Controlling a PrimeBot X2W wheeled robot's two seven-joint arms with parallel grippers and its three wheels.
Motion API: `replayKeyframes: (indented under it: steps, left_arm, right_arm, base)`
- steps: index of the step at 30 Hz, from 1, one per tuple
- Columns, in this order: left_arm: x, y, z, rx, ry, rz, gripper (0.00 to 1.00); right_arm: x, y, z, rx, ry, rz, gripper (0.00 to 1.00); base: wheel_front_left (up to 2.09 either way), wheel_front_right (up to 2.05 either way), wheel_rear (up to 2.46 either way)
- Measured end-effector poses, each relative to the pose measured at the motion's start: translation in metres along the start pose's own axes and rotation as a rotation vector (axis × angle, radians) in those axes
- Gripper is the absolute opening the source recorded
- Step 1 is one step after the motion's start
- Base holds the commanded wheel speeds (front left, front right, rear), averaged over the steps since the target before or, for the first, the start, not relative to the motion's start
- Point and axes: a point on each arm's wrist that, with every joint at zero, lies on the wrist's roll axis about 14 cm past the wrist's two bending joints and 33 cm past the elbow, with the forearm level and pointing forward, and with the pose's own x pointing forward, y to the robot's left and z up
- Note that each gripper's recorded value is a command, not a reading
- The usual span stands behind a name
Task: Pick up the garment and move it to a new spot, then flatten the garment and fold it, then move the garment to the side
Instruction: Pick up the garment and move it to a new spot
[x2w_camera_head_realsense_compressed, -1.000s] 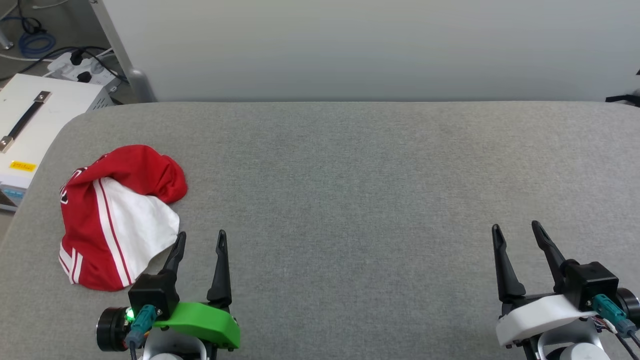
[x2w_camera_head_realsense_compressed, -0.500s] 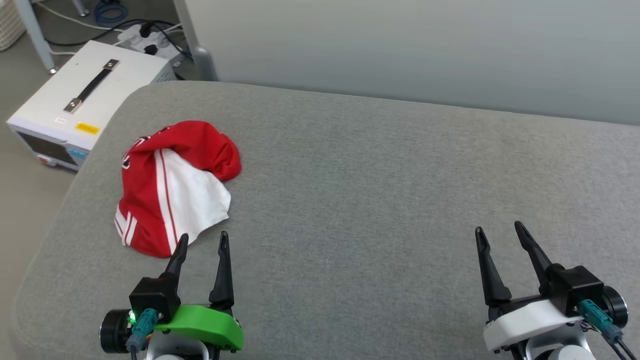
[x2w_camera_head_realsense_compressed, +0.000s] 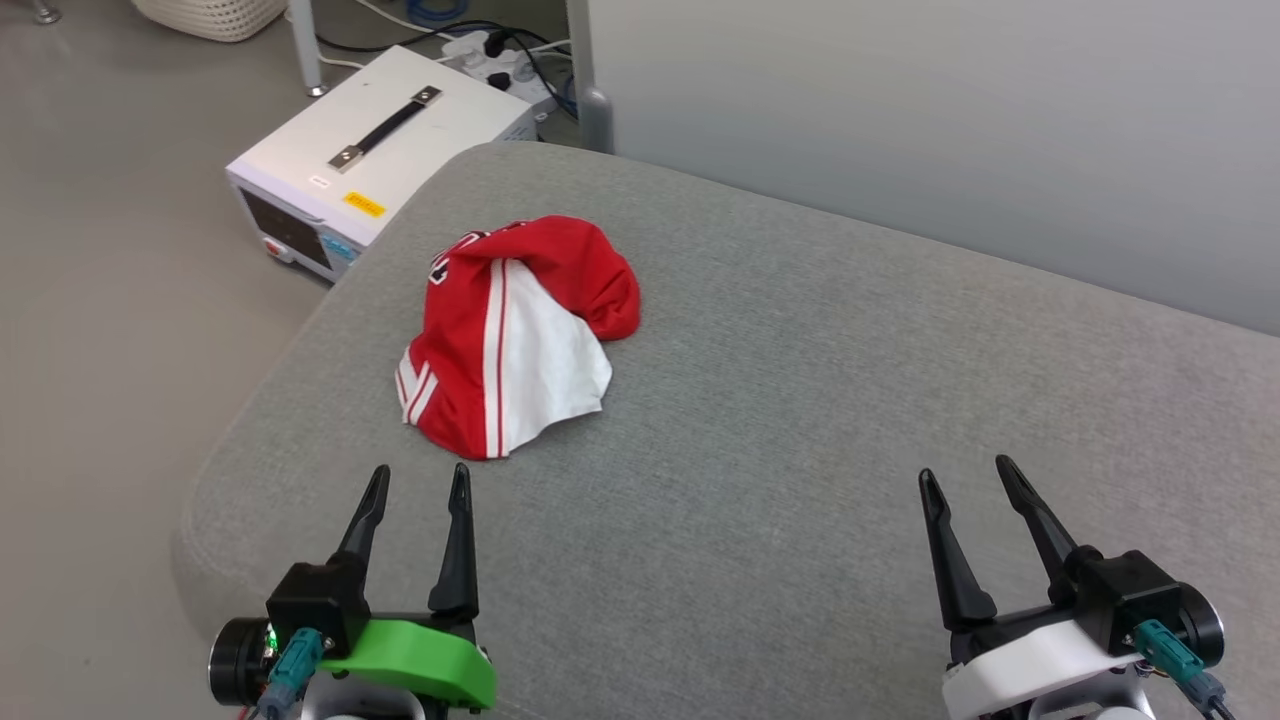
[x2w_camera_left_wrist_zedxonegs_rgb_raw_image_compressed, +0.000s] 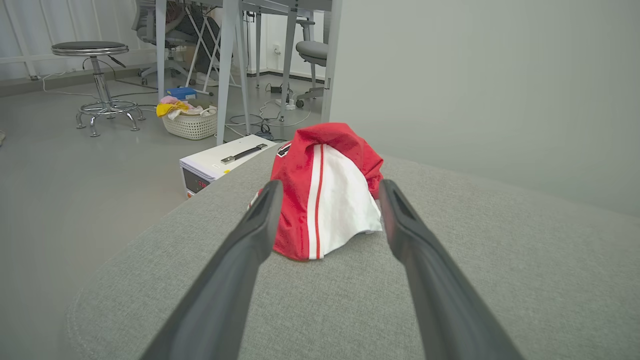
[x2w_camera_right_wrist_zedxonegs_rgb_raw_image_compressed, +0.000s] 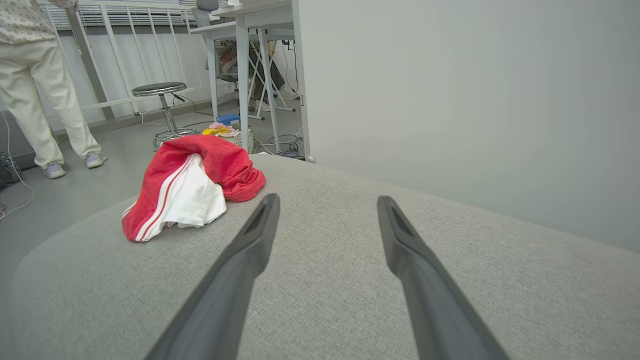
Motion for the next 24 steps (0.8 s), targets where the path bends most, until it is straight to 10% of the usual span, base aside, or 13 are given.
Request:
replayKeyframes:
  steps: [24]
  left_arm:
    - [-0.033, 0.03, 0.004, 0.01, -0.006, 0.074, 1.0]
  right_arm:
    - [0.013, 0.044, -0.006, 0.046, 0.017, 0.131, 1.0]
  base:
    - [0.0, 0.0, 0.0]
